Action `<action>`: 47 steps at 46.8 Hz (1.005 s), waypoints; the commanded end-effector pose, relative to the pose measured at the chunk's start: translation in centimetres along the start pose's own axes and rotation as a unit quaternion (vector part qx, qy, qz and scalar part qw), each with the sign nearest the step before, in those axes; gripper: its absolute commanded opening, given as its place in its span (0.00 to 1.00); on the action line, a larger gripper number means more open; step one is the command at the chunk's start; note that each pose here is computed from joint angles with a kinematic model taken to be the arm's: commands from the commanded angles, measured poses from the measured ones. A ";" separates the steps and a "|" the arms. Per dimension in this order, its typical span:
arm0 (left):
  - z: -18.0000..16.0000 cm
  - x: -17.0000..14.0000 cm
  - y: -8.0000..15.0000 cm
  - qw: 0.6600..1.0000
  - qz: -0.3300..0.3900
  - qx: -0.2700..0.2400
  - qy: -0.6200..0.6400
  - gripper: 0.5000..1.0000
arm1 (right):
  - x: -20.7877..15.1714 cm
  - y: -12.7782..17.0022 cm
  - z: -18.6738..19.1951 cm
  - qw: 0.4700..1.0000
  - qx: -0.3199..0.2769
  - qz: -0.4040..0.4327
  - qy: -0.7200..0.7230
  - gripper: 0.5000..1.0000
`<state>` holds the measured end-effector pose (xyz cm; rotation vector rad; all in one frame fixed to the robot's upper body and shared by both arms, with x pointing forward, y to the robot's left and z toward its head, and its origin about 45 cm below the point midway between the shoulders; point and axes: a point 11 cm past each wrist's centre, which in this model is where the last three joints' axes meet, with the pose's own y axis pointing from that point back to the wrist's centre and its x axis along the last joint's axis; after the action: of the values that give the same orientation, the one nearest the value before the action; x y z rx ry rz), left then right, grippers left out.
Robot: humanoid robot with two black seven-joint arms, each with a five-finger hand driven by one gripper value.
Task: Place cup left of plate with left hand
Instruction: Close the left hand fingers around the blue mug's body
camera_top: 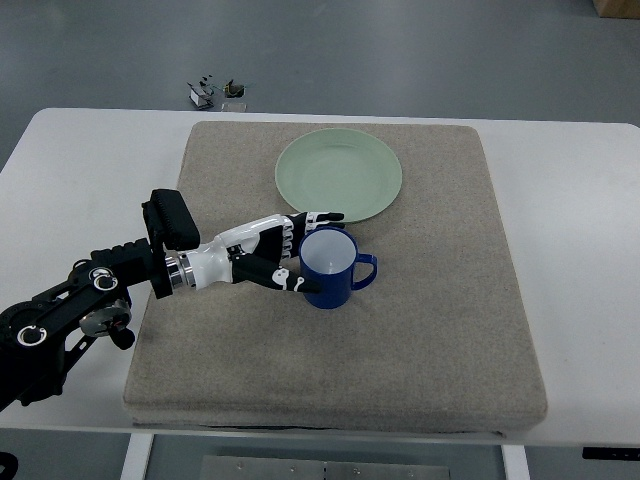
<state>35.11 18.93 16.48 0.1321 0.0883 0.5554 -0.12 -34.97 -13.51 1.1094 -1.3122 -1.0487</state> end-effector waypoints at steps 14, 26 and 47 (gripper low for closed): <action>-0.2 0.1 -0.7 1.000 0.001 0.003 0.003 1.00 | 0.0 0.0 0.0 1.000 0.000 0.000 0.000 0.87; -0.3 -0.2 -0.9 1.000 -0.005 0.010 -0.008 0.94 | 0.0 0.0 0.0 1.000 0.000 0.000 0.000 0.87; -0.1 -0.2 -1.0 1.000 -0.007 0.010 -0.016 0.56 | 0.0 0.0 0.0 1.000 0.000 0.000 0.000 0.87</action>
<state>35.46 17.97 16.21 0.1611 0.0637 0.5380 -0.13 -34.98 -13.51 1.1094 -1.3119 -1.0484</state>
